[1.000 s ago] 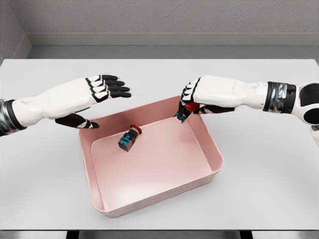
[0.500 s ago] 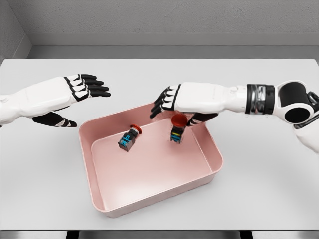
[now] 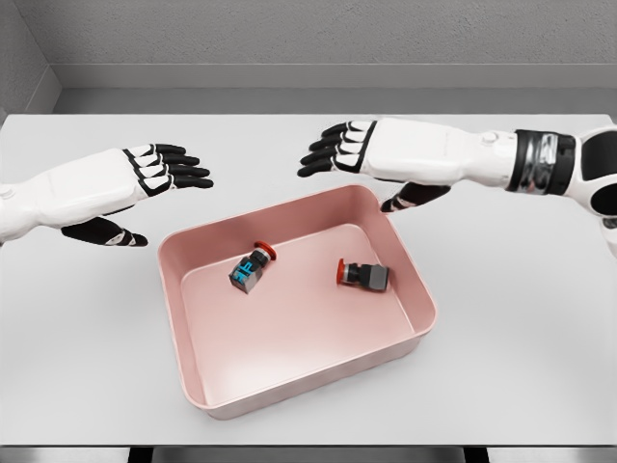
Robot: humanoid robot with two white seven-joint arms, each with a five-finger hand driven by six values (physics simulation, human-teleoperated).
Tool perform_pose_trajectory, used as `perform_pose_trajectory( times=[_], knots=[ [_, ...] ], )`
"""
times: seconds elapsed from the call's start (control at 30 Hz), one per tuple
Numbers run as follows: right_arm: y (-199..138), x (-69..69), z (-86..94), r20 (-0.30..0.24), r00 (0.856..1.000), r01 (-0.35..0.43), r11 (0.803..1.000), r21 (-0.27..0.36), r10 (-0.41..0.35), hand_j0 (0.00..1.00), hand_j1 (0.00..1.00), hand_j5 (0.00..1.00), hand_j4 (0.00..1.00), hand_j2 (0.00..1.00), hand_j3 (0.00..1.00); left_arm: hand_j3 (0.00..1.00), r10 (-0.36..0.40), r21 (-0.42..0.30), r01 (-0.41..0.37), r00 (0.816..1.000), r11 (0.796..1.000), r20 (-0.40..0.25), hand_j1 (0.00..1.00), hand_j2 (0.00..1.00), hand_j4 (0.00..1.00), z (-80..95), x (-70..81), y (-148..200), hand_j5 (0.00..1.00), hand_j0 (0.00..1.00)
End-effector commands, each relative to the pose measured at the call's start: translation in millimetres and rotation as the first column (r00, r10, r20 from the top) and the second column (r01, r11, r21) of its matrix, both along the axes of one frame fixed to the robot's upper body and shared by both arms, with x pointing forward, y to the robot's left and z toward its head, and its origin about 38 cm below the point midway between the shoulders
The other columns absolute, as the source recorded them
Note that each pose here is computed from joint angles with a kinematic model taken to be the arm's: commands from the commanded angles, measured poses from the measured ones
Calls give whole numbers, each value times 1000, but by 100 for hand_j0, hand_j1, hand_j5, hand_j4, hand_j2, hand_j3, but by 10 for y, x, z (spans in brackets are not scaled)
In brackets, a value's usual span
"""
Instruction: Put the industrial switch in the basket with both arms
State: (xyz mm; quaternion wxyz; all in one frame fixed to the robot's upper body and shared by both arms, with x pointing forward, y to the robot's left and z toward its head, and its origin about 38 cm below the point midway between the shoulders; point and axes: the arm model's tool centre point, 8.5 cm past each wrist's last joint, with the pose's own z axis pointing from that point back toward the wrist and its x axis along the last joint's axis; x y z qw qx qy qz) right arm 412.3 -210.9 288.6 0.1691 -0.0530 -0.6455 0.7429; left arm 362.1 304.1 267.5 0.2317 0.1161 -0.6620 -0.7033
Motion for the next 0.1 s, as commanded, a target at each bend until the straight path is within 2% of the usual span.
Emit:
perform_pose_trajectory(
  times=[0.0, 0.07],
  knots=[
    [-514, 83, 124, 6, 992, 124, 992, -28, -124, 100, 100, 100, 100, 100, 100, 100, 2, -5, -2, 1000, 1000, -2, 100, 100, 100, 8, 1, 5, 100, 100],
    [-840, 168, 9, -33, 976, 214, 975, -57, -216, 100, 100, 100, 100, 100, 100, 100, 3, -6, -3, 1000, 1000, -1, 100, 100, 100, 13, 2, 7, 100, 100]
  ],
)
